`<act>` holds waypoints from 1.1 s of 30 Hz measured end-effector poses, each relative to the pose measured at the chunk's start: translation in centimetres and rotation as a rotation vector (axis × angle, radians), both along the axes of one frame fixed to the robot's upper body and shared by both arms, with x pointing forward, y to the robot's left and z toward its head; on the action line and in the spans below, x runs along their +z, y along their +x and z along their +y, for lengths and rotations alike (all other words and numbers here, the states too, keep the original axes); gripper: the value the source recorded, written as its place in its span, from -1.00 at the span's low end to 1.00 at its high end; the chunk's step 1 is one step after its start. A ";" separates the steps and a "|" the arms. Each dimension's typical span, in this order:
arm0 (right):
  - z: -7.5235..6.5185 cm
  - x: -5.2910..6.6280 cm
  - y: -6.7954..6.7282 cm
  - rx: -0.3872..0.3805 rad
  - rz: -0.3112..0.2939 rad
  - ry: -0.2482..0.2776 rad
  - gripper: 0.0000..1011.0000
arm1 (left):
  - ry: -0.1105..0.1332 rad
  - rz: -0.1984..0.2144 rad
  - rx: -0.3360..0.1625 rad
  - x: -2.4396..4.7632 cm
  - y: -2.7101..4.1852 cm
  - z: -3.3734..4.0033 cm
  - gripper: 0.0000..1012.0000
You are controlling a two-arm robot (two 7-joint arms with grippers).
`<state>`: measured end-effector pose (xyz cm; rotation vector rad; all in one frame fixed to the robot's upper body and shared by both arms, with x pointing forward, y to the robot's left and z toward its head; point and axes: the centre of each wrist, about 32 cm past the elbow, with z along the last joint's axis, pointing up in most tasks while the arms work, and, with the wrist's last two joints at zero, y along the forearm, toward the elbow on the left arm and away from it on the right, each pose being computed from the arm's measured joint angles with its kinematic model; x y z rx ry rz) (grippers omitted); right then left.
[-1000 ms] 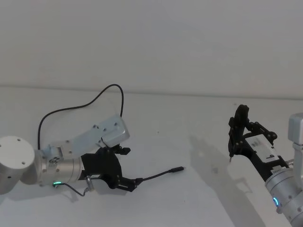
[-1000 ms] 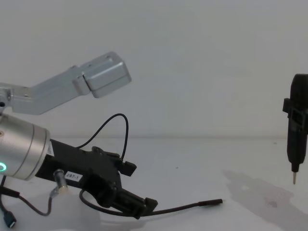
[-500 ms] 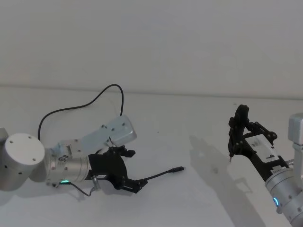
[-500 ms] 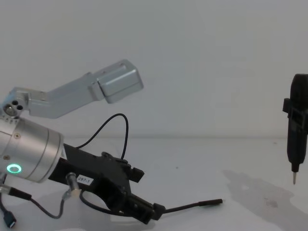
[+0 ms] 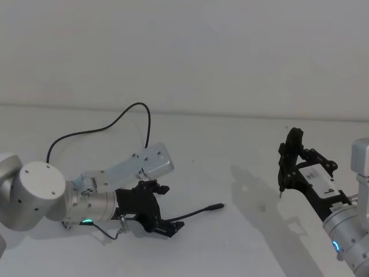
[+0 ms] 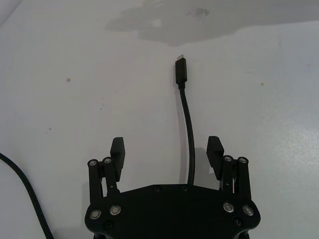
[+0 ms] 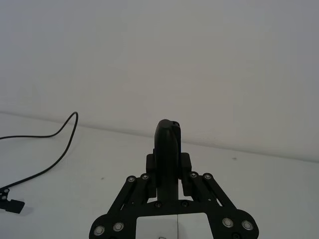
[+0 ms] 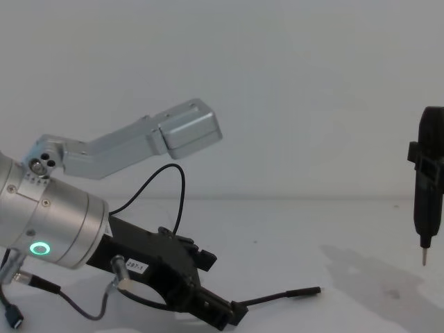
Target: Pick up the data cable with the one hand.
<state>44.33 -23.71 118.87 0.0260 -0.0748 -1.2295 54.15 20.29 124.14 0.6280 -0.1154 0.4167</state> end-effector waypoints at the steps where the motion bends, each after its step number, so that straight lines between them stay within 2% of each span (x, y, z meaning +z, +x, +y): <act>1: 0.0 0.0 0.0 0.000 0.000 0.000 -0.47 | 0.001 0.001 0.000 -0.04 0.06 -0.09 0.98; 8: 0.0 0.0 0.0 0.000 0.000 0.000 -0.47 | 0.004 0.006 0.003 -0.15 0.23 -0.31 0.94; 13: 0.0 0.0 0.0 0.000 0.000 0.000 -0.47 | 0.005 0.008 0.004 -0.17 0.31 -0.42 0.74; 23: 0.0 0.0 0.0 0.000 0.000 0.000 -0.47 | 0.007 0.011 0.005 -0.23 0.40 -0.54 0.15; 26: 0.0 0.0 0.0 0.000 0.000 0.000 -0.47 | 0.007 0.011 0.005 -0.25 0.41 -0.56 -0.09; 28: 0.0 0.0 0.0 0.000 0.000 0.000 -0.47 | 0.007 0.011 0.005 -0.26 0.42 -0.57 -0.15; 33: 0.0 0.0 0.0 0.000 0.000 0.000 -0.47 | 0.008 0.012 0.006 -0.27 0.43 -0.60 -0.52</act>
